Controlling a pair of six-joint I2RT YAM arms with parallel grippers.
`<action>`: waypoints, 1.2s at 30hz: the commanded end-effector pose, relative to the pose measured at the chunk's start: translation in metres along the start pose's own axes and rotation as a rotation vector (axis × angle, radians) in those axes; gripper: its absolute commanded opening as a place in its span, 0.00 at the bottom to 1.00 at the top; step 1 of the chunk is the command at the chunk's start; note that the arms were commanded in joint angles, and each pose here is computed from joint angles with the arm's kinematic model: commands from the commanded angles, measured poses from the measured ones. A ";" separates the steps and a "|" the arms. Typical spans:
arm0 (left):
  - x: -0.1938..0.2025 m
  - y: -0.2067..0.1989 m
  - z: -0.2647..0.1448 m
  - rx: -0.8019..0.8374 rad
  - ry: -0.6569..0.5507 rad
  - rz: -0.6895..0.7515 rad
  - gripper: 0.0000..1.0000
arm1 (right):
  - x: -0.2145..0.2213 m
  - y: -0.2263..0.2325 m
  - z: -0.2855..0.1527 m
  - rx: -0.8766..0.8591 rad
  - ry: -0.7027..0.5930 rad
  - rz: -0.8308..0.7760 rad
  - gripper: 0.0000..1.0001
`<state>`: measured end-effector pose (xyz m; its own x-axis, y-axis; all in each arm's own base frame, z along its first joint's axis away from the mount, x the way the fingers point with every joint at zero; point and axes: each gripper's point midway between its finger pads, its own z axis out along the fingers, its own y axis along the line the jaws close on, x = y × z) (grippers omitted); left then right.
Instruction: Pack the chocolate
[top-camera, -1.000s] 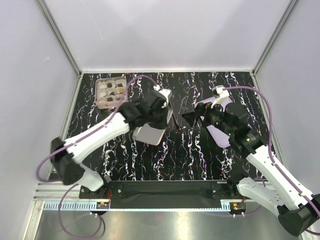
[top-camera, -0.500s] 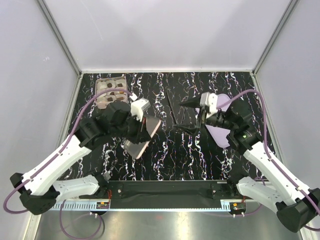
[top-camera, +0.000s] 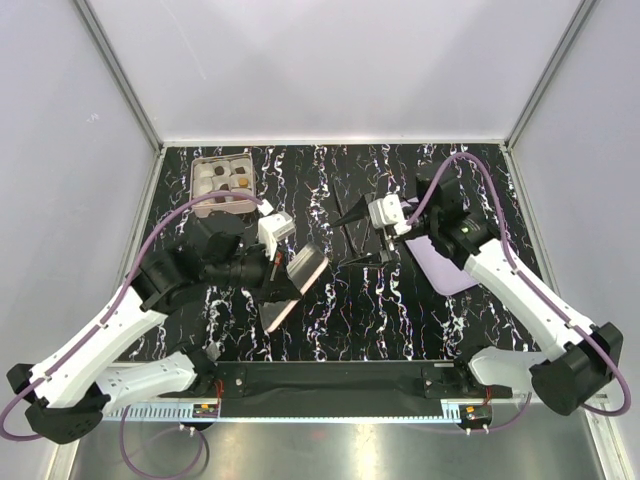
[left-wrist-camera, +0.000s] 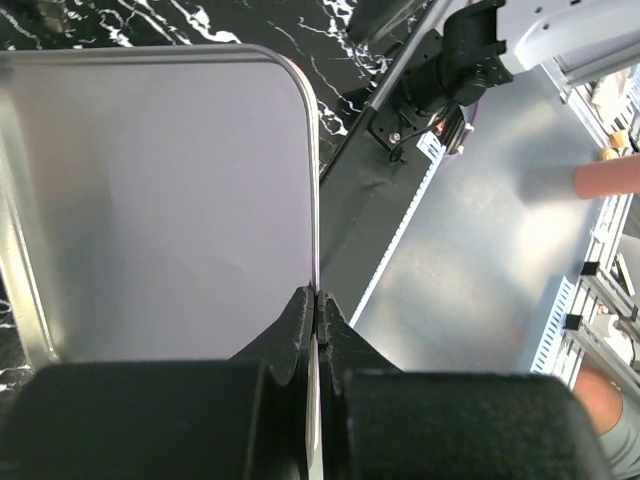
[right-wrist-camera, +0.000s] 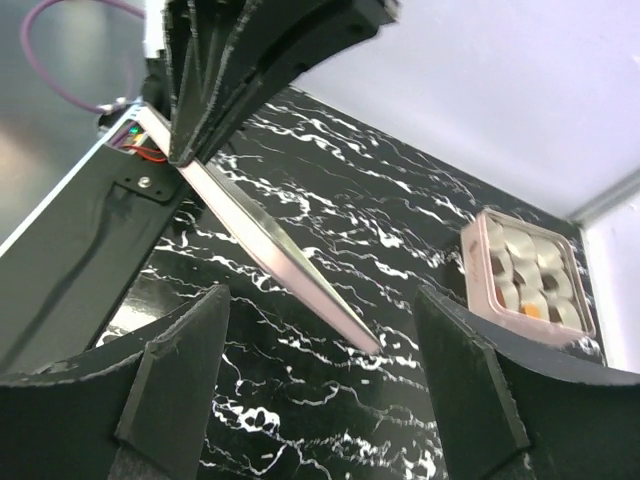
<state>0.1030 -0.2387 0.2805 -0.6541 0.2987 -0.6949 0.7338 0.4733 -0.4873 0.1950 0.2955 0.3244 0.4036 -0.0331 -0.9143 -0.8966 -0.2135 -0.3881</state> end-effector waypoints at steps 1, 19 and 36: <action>-0.015 -0.014 -0.002 0.078 -0.050 0.077 0.00 | -0.014 0.013 0.013 -0.109 -0.040 -0.072 0.81; -0.028 -0.013 0.007 0.106 -0.036 0.131 0.00 | 0.022 0.041 0.045 -0.214 0.058 -0.025 0.72; -0.037 0.015 0.004 -0.013 -0.065 0.053 0.00 | 0.034 0.034 0.058 -0.182 0.108 0.082 0.06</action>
<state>0.1238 -0.2425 0.2718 -0.6272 0.3502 -0.6957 0.7643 0.4485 -0.4633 0.1550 0.3317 0.2501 0.3076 -0.2192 -0.9259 -0.8836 -0.4268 -0.1925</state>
